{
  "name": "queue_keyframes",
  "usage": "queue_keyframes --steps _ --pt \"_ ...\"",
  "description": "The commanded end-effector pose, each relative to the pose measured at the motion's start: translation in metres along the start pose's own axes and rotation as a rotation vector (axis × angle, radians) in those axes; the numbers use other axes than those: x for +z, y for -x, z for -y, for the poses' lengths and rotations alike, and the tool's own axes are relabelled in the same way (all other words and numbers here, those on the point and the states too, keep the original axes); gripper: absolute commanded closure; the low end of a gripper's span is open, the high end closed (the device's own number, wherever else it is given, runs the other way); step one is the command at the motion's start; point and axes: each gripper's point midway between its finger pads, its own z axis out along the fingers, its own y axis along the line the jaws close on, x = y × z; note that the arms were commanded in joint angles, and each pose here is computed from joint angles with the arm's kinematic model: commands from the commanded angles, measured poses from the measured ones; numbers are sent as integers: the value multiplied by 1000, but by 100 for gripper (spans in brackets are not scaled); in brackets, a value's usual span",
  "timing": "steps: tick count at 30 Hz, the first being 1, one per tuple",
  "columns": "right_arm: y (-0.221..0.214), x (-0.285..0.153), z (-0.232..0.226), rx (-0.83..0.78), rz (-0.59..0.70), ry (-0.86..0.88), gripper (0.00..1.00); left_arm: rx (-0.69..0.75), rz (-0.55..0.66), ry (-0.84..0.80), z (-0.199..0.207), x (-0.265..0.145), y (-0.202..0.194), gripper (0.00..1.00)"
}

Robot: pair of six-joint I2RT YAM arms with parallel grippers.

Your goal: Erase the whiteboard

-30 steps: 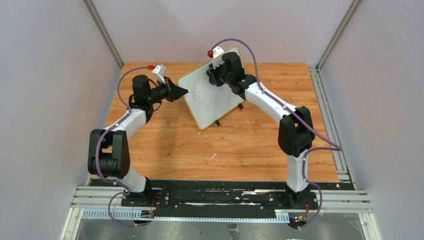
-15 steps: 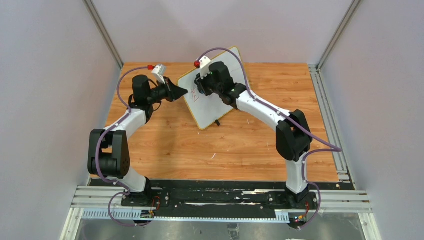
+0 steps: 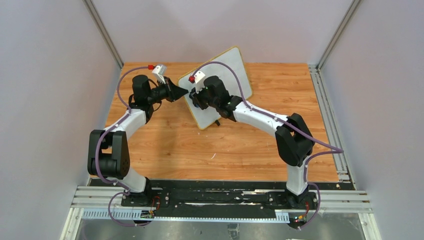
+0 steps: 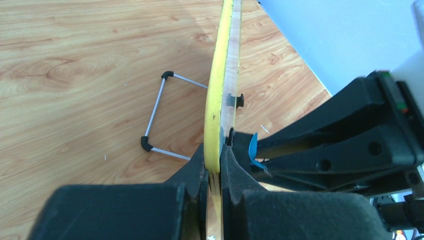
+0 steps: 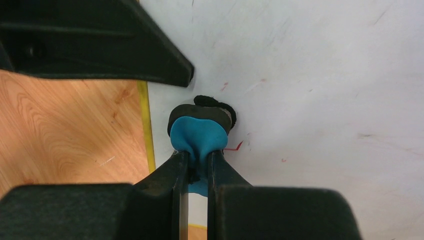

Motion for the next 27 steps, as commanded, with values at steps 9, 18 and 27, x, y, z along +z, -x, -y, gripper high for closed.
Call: queue_keyframes --steps 9,18,27 --pt "-36 -6 -8 10 -70 -19 99 129 -81 62 -23 -1 -31 100" --pt "5 7 19 -34 -44 -55 99 128 -83 61 -23 -2 -32 100" --pt "33 15 56 -42 -16 -110 99 130 -82 64 -22 -3 -32 100"
